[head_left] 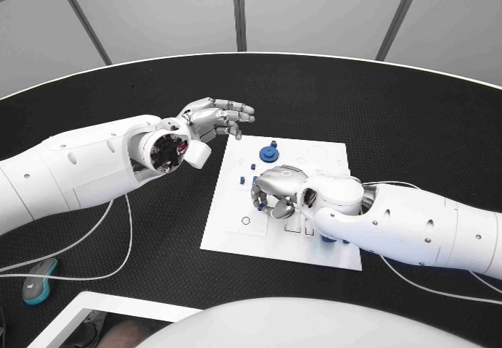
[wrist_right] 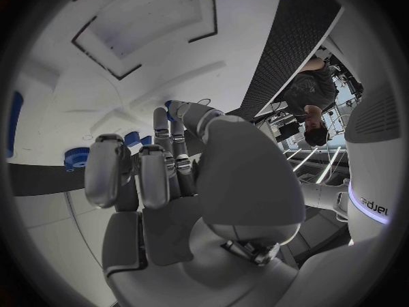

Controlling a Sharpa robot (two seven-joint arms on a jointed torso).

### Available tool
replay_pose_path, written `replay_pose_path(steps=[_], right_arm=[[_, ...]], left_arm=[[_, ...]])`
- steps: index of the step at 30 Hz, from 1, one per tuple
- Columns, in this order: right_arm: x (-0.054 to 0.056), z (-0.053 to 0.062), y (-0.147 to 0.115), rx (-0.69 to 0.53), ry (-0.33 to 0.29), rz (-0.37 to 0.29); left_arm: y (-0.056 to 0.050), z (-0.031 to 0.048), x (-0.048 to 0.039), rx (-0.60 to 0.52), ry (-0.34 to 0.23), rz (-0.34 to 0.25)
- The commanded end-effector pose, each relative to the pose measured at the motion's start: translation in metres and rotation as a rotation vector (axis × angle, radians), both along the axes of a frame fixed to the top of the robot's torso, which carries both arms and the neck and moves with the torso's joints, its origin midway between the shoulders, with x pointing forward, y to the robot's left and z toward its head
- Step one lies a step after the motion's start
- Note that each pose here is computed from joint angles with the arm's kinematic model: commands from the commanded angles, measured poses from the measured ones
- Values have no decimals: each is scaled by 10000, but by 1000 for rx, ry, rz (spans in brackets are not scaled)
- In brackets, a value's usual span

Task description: Assemble the parts on the task board

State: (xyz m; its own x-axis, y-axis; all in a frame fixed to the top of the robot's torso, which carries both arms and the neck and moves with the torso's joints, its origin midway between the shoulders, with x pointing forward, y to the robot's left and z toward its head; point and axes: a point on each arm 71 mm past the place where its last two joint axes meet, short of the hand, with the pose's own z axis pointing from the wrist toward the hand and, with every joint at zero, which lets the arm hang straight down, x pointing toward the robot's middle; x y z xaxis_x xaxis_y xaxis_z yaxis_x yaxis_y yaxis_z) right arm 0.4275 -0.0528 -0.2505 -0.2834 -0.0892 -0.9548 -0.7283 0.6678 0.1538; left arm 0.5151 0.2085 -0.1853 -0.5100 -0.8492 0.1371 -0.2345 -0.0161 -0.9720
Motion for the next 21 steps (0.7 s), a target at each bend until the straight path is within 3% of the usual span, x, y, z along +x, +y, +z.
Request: replay_pose_path(steps=[1,21], right_arm=[[-1,-5,6,-3,2,1],[20,-52,0,-24,13,-2]], left_arm=[[-1,0,0,0,0,0],[-13,-3,5,1,4,-5]])
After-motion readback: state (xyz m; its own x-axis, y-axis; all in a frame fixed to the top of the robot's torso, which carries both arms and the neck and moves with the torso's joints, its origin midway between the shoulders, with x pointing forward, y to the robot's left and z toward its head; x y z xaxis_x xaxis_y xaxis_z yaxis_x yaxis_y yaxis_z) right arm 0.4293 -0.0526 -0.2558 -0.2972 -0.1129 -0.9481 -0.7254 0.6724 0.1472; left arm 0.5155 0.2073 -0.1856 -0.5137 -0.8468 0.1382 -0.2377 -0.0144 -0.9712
